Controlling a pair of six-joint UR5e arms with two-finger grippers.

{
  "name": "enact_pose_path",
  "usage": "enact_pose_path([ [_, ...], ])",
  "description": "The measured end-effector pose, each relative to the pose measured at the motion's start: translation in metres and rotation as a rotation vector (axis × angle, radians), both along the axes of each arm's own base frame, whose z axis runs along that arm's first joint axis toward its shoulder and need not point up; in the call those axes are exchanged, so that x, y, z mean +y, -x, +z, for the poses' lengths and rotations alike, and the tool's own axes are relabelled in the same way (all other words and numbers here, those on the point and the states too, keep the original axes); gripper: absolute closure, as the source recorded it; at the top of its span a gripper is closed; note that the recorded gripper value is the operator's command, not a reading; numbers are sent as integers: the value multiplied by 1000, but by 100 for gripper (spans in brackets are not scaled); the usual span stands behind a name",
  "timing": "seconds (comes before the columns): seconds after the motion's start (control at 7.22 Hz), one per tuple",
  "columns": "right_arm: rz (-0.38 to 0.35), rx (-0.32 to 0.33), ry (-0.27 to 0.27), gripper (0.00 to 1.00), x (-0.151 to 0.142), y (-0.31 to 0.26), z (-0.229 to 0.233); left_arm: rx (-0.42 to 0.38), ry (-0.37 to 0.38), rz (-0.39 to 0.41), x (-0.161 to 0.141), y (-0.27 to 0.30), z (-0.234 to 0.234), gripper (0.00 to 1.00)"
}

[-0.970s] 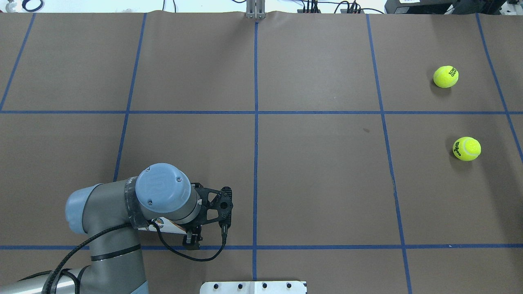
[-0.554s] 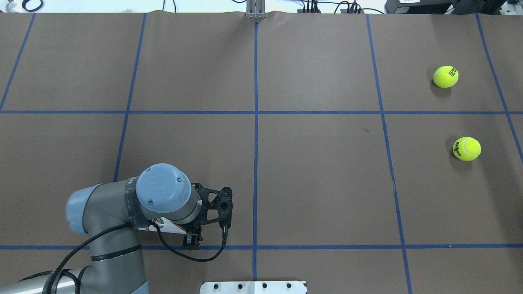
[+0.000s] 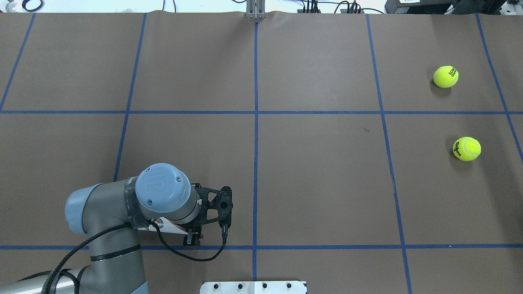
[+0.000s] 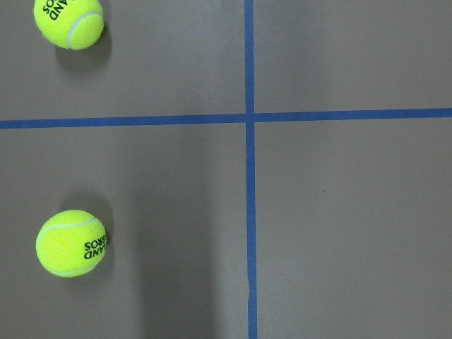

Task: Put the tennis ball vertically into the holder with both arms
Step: 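Close the left gripper on the open end of the can, then lift the can with the left gripper and rotate it upright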

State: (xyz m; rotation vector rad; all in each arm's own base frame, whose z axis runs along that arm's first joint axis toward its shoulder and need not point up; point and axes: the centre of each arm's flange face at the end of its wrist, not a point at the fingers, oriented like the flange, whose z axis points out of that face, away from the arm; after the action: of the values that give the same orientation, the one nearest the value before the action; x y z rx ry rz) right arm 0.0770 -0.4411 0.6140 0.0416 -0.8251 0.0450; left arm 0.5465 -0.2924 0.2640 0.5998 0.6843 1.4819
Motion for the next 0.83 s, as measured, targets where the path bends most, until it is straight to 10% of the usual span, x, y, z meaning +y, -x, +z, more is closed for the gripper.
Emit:
enact_pose_path([
  [0.83,1,0,-25,1,-2,0,-12,183,-14,-134,-14,13,-105,66],
])
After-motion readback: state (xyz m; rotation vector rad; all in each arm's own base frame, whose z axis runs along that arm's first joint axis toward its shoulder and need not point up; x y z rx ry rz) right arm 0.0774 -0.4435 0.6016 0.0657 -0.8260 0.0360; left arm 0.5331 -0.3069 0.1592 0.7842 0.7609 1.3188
